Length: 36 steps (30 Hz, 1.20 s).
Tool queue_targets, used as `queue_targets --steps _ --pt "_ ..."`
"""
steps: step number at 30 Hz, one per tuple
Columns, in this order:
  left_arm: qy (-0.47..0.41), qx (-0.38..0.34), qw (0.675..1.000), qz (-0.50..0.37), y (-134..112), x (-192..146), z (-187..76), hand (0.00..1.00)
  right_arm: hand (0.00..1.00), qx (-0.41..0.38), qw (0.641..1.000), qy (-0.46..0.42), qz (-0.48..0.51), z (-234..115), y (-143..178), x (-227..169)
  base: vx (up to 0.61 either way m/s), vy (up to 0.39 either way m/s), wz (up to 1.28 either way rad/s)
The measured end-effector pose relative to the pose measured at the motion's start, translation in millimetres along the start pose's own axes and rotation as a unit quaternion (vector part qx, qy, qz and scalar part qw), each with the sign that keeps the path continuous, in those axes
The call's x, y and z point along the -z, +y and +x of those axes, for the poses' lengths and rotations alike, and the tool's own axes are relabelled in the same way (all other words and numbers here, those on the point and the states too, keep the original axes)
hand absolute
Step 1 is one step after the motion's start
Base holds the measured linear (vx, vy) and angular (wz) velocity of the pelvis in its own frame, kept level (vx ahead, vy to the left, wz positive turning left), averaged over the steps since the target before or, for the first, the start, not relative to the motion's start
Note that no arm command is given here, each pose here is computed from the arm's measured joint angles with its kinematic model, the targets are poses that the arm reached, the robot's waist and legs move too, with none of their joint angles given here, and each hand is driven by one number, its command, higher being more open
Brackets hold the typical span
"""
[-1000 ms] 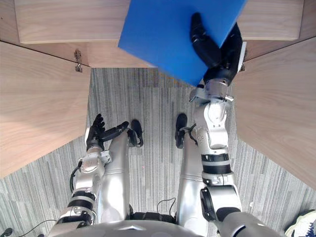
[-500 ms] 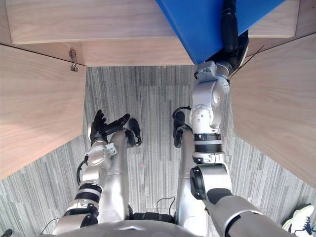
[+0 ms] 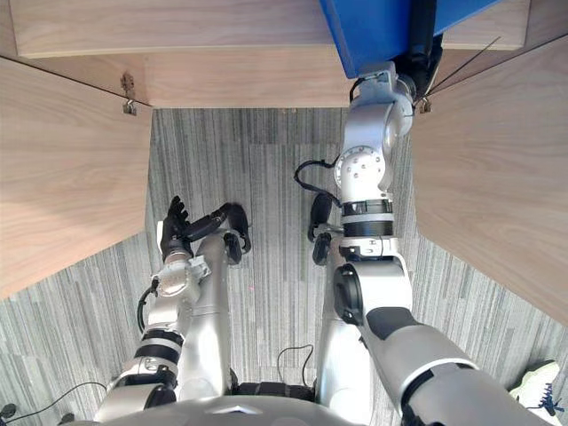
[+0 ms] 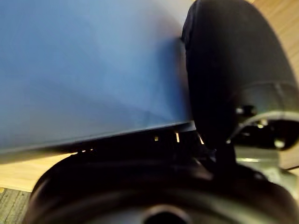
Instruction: Walk over to the cabinet, pick up the folder, carry it to the office cabinet, place the folder inside the office cabinet, then close the office cabinet door
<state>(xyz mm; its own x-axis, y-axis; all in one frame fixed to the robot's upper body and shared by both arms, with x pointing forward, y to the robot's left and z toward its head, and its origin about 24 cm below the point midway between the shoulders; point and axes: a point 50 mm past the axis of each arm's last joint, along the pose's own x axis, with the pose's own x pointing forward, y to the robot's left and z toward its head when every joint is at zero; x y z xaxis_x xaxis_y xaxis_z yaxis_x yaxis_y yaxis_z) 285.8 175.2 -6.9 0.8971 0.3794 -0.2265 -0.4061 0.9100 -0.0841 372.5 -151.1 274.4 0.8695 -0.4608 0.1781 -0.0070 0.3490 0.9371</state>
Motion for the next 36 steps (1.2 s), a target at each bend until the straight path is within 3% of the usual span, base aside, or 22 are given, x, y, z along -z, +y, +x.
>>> queue_targets --steps 14,23,36 --pt "-0.003 0.005 1.0 0.004 2 0 0 1.0 1.0 -0.025 0.999 0.012 -0.038 6 24 3 -0.01 0.001 0.03" --pt "-0.009 0.029 1.0 0.002 -3 -1 -3 1.0 1.0 -0.134 0.988 0.0 -0.081 12 77 -9 0.01 0.015 0.09" --pt "-0.017 0.04 0.999 0.001 0 -1 -3 1.0 1.0 -0.149 0.972 0.005 -0.183 31 66 -14 0.01 0.069 0.02"
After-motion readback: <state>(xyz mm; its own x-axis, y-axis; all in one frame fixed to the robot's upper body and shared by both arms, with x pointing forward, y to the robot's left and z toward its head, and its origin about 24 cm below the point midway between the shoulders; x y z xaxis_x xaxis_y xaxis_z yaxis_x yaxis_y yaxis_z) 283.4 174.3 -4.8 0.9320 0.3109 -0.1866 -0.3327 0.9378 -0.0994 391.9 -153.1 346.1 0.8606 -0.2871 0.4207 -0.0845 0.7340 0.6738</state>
